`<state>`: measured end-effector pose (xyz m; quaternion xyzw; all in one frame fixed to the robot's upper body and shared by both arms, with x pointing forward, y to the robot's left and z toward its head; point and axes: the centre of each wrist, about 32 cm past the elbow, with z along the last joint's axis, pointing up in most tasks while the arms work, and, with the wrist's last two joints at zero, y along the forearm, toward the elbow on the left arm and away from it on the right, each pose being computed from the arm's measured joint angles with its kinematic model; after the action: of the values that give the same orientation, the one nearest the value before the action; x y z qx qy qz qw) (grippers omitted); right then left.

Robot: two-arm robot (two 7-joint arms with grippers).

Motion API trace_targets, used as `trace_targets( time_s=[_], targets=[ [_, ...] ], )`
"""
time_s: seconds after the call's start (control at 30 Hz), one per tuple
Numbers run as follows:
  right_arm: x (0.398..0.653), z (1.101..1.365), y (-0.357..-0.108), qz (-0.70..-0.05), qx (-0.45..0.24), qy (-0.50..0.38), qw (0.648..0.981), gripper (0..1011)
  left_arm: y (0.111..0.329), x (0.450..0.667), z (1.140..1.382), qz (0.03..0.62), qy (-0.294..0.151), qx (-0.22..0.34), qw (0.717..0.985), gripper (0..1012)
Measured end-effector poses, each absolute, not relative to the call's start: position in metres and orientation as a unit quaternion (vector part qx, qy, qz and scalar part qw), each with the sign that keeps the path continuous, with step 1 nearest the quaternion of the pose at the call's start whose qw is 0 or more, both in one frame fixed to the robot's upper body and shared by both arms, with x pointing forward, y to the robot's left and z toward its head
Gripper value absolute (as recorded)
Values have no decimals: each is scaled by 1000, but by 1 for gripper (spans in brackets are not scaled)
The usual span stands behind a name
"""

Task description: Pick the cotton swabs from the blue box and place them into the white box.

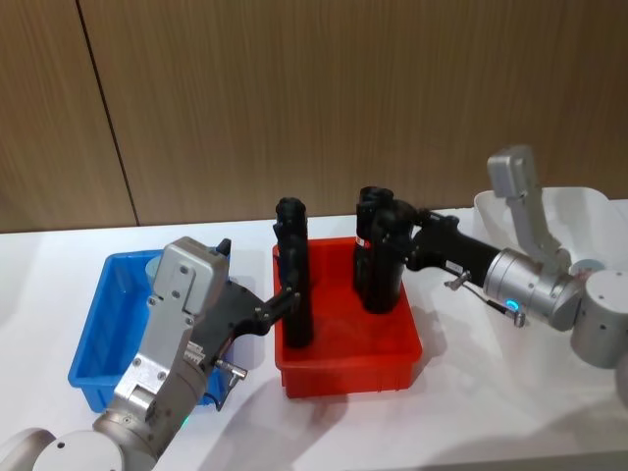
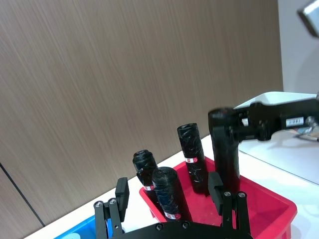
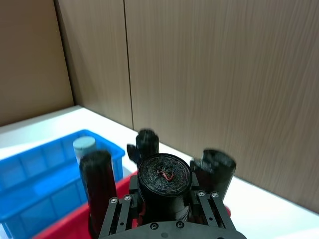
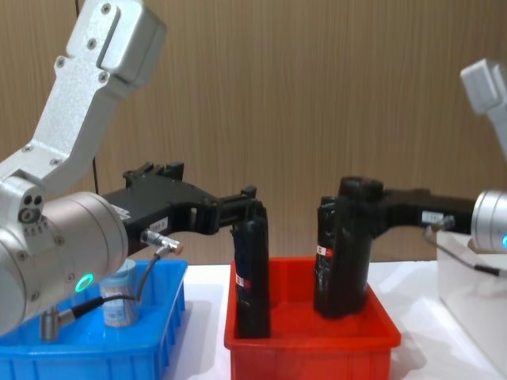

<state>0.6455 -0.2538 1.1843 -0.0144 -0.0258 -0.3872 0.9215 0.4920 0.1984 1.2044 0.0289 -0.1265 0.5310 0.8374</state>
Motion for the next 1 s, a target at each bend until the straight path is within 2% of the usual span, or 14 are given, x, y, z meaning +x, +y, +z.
trace_targets(
  time_s=[0.43,0.6,1.0],
  targets=[
    [623,1228,-263,-417,13,-71,906,545,198,492,1204,531,-126,29,837,1004],
    [611,1246,-271,-447,16,-88,890,545,198,492,1204,531,-126,29,837,1004],
    [593,1269,-286,-509,3,-106,854,545,198,492,1204,531,-127,29,837,1004]
  ],
)
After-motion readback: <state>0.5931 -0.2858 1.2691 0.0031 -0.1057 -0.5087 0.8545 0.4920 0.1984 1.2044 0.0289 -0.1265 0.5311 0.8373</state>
